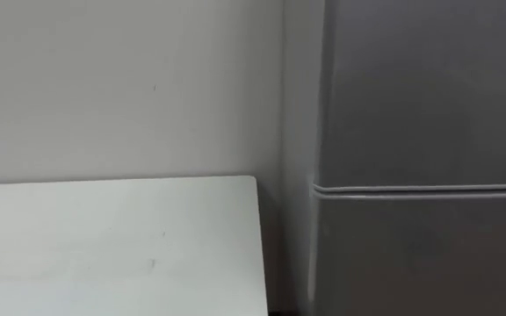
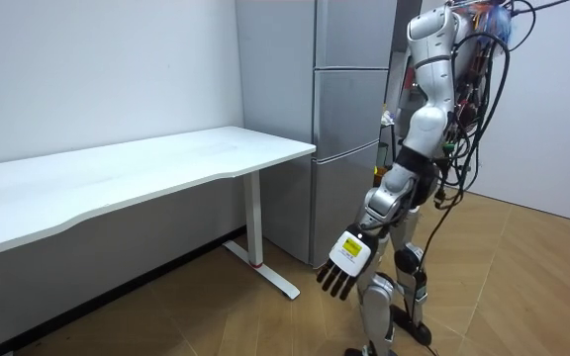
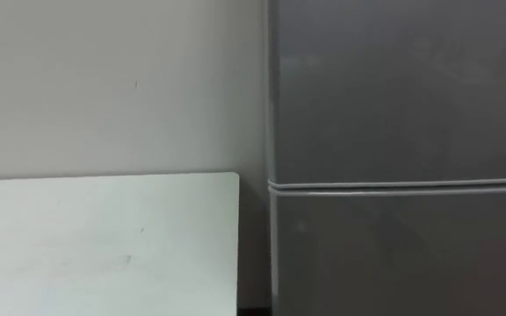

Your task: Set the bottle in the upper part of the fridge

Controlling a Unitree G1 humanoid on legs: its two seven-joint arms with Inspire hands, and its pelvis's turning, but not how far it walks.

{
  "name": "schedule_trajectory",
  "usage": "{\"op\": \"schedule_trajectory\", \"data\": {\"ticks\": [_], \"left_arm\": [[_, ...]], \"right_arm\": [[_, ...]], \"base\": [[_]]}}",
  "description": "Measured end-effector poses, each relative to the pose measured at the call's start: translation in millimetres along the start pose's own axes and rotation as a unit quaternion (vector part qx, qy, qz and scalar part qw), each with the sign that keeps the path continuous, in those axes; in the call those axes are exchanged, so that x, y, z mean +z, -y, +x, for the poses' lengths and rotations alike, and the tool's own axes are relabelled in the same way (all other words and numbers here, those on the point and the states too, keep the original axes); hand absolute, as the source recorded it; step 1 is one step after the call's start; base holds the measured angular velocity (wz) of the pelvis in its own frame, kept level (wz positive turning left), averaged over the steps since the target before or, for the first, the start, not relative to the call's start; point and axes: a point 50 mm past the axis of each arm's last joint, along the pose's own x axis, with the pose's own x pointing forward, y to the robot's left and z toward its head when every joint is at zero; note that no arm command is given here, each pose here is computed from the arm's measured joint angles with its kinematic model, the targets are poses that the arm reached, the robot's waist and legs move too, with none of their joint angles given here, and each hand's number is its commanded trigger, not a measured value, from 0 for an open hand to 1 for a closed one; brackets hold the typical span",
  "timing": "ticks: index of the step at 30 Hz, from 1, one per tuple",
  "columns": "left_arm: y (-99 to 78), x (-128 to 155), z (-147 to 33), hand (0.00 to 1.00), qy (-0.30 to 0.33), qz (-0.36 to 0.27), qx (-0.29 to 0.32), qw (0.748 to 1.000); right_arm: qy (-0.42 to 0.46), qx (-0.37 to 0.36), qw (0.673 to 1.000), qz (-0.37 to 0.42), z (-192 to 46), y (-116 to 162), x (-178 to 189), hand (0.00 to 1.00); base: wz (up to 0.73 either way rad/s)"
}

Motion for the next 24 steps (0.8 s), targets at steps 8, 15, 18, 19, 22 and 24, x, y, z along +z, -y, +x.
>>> {"op": "schedule_trajectory", "data": {"ticks": [8, 15, 18, 19, 22, 24], "left_arm": [[7.3, -5, -0.5, 0.0, -0.01, 0.006, -0.012, 1.0], [10.4, -2, 0.6, 0.0, -0.013, 0.016, -0.02, 1.0], [12.0, 4, 2.2, 0.0, -0.006, 0.019, -0.022, 1.0], [12.3, 5, 2.3, 0.0, -0.005, 0.02, -0.023, 1.0], [12.7, 5, 2.5, 0.0, -0.003, 0.03, -0.024, 0.999], [13.5, 11, 4.0, 0.0, 0.003, 0.034, -0.025, 0.999]], "right_arm": [[-0.077, 0.115, 0.986, -0.092, -5, -2, -42, 0.0], [-0.114, 0.24, 0.948, -0.174, -16, -21, -61, 0.0], [-0.125, 0.276, 0.933, -0.194, -22, -29, -67, 0.0], [-0.126, 0.284, 0.93, -0.199, -23, -31, -67, 0.0], [-0.126, 0.316, 0.917, -0.207, -26, -41, -66, 0.0], [-0.125, 0.337, 0.909, -0.213, -29, -46, -65, 0.0]], "base": [[0.0], [0.0], [0.0], [0.0], [0.01], [0.05]]}}
